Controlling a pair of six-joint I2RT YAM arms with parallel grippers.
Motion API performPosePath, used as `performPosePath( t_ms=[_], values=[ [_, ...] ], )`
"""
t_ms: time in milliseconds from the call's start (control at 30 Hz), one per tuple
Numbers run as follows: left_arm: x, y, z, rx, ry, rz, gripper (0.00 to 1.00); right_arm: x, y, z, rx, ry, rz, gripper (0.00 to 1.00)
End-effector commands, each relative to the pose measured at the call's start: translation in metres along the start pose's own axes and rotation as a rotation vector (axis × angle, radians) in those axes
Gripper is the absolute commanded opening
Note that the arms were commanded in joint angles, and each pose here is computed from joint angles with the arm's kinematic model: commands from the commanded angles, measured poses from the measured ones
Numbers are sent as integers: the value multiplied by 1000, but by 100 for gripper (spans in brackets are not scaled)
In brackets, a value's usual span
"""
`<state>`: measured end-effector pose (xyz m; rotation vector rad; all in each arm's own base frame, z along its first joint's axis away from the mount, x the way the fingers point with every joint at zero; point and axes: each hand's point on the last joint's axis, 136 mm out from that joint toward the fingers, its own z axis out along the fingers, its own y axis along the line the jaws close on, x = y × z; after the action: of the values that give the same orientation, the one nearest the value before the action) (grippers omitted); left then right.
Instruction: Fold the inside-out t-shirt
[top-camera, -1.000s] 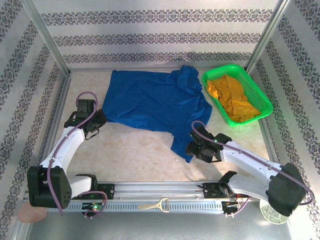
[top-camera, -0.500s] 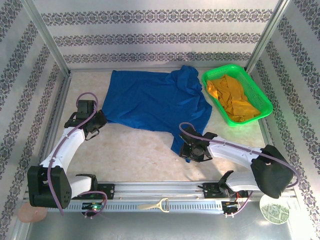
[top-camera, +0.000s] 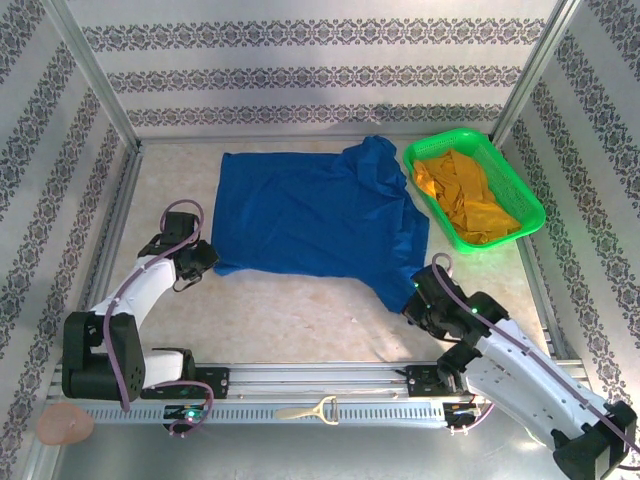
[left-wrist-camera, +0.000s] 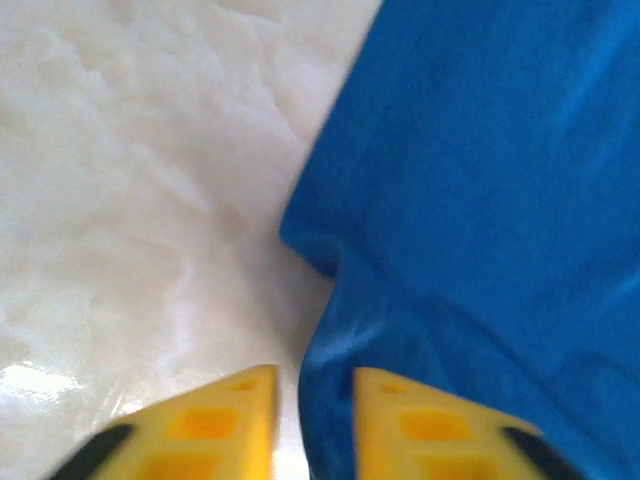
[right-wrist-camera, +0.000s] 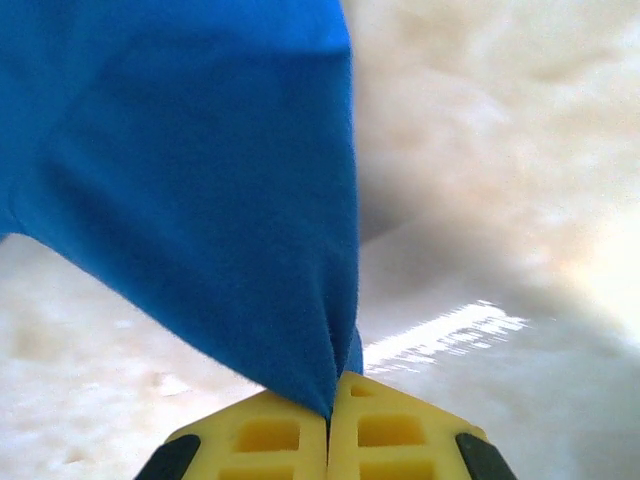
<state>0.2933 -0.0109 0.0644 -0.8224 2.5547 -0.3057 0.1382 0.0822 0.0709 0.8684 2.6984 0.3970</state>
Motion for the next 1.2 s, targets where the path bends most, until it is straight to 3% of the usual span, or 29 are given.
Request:
performPosePath(
  t_ms=[0,200,700,1167],
  values=[
    [2,6,4,-13,-3,-16,52,4,-20,4,88,14,42,0],
    [-1,4,6,-8,-5,-18,57,6,-12,13,90,39,17,0],
    [38,15,21,8,98,-46,53,4,-5,16,73,40,9,0],
    [43,-2,43,102,121,-53,45,1,0,13,58,28,1,0]
  ],
)
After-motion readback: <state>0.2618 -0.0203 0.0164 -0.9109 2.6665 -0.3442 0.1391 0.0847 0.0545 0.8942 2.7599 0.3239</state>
